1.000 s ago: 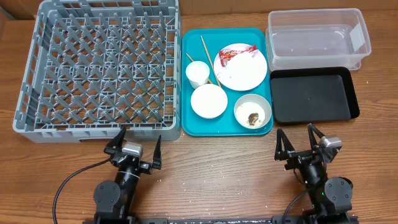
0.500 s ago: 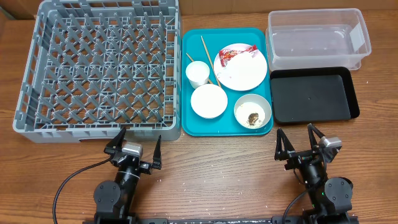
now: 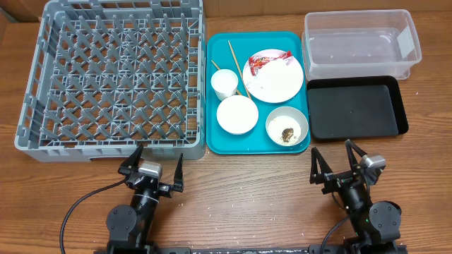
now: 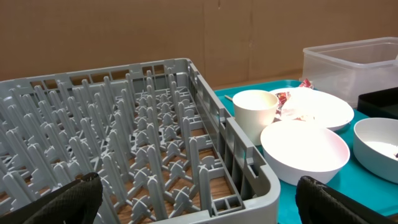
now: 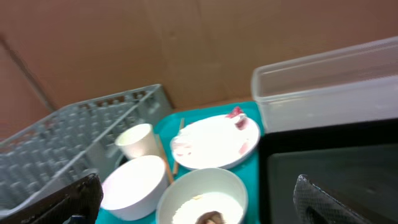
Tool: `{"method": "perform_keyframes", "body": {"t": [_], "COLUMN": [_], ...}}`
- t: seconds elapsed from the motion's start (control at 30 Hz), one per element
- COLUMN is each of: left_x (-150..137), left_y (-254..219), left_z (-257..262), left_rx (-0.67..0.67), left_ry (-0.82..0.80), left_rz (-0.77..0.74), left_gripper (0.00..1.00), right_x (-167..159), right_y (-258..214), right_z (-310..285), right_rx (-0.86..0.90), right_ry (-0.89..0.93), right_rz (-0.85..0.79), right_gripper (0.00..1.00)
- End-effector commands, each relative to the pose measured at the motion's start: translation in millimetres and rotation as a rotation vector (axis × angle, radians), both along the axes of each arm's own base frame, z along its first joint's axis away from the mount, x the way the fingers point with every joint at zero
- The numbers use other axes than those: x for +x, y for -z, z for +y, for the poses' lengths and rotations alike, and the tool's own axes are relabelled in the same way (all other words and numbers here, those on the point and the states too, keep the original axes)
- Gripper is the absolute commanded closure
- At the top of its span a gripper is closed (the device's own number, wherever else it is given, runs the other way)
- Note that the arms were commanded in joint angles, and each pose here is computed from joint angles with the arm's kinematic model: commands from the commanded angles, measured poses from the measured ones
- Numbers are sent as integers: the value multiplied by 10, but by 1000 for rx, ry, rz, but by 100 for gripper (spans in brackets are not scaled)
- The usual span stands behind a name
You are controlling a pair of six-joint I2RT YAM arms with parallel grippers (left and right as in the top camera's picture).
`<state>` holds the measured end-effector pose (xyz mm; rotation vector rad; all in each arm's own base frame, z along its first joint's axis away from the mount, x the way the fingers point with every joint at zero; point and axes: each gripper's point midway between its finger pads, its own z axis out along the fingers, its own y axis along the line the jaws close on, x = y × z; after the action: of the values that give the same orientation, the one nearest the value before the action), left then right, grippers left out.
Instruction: Sort waste into correct bins and load items into the dishwasher
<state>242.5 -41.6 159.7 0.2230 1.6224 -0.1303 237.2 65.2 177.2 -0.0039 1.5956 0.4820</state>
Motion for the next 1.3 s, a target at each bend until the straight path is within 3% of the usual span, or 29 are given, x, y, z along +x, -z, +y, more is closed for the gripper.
{"method": "perform_keyframes", "body": {"t": [0.0,0.4,0.7,1.07,1.27], "left_x": [-3,-3,-3,-3,-3], "left_y": [-3,-3,-3,-3,-3], "left_z": [3,3,3,3,3], "left_rx": [19,19,19,19,19], "left_ry": [2,2,2,2,2], "left_rz": [-10,-10,-10,-10,-10], "left_gripper": [0,0,0,0,0], "right_x": [-51,-192,14,815,1384], "right_y": [-52,-900,-1364,-1704,-1543], "right_z": [126,150,361,579,818], "right_rx": [3,9,-39,-94,-157], "right_ry": [-80,-107,-214,-277,-360], "right_rz": [-26,-147,0,412,629], "right_gripper": [0,0,0,0,0]}}
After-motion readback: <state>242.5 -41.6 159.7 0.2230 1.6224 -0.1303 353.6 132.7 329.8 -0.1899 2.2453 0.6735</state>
